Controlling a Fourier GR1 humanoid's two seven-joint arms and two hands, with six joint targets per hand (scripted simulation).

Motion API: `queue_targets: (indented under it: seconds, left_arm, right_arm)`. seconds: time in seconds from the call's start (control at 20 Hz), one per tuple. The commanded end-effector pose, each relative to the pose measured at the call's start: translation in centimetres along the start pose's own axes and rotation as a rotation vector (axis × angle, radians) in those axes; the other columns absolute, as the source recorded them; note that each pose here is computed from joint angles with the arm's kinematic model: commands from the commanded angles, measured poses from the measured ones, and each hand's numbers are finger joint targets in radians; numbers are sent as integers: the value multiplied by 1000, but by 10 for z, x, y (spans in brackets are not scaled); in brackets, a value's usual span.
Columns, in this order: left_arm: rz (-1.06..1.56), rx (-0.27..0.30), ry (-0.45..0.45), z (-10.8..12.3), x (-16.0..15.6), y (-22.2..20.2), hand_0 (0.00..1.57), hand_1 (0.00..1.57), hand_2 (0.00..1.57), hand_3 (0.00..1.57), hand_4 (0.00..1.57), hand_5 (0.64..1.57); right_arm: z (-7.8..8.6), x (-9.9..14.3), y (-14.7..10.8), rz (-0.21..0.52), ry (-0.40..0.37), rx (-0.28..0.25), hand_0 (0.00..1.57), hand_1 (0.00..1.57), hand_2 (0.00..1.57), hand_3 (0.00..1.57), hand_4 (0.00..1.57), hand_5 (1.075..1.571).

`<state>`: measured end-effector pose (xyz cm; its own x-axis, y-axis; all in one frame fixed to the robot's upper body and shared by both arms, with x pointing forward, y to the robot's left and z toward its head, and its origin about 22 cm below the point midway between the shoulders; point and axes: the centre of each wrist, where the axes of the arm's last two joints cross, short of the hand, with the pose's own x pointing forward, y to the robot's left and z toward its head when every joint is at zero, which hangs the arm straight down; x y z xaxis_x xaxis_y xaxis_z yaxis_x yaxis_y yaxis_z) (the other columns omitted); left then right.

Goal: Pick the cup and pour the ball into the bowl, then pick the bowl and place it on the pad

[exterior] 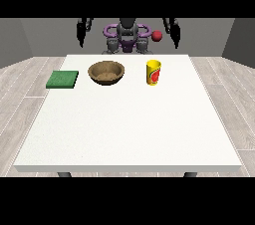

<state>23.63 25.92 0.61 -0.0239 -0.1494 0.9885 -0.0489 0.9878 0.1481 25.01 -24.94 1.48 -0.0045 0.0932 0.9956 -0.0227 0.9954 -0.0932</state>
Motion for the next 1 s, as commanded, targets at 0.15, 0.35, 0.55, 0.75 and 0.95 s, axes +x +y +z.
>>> queue_targets:
  seconds: [0.15,0.35,0.55,0.75,0.95]
  left_arm:
    - [-23,-16,-27,-3,26,9,0,0,0,0,0,1524]
    - [318,-71,-4,30,14,-43,0,0,0,0,0,1531]
    - [328,-113,-75,36,44,-55,0,0,0,0,0,1521]
    - [261,-141,-187,40,54,-51,0,0,0,0,0,1478]
    - [205,-103,-279,0,65,-58,0,0,0,0,0,1402]
  right_arm:
    - [-2,27,-12,39,-20,-7,0,0,0,0,0,1568]
    - [25,-10,-19,-153,39,-89,0,0,0,0,0,1570]
    - [26,1,-32,-113,-57,-114,0,0,0,0,0,1566]
    - [9,9,-32,-112,-119,-128,0,0,0,0,0,1565]
    - [-6,11,7,-115,-201,-47,0,0,0,0,0,1563]
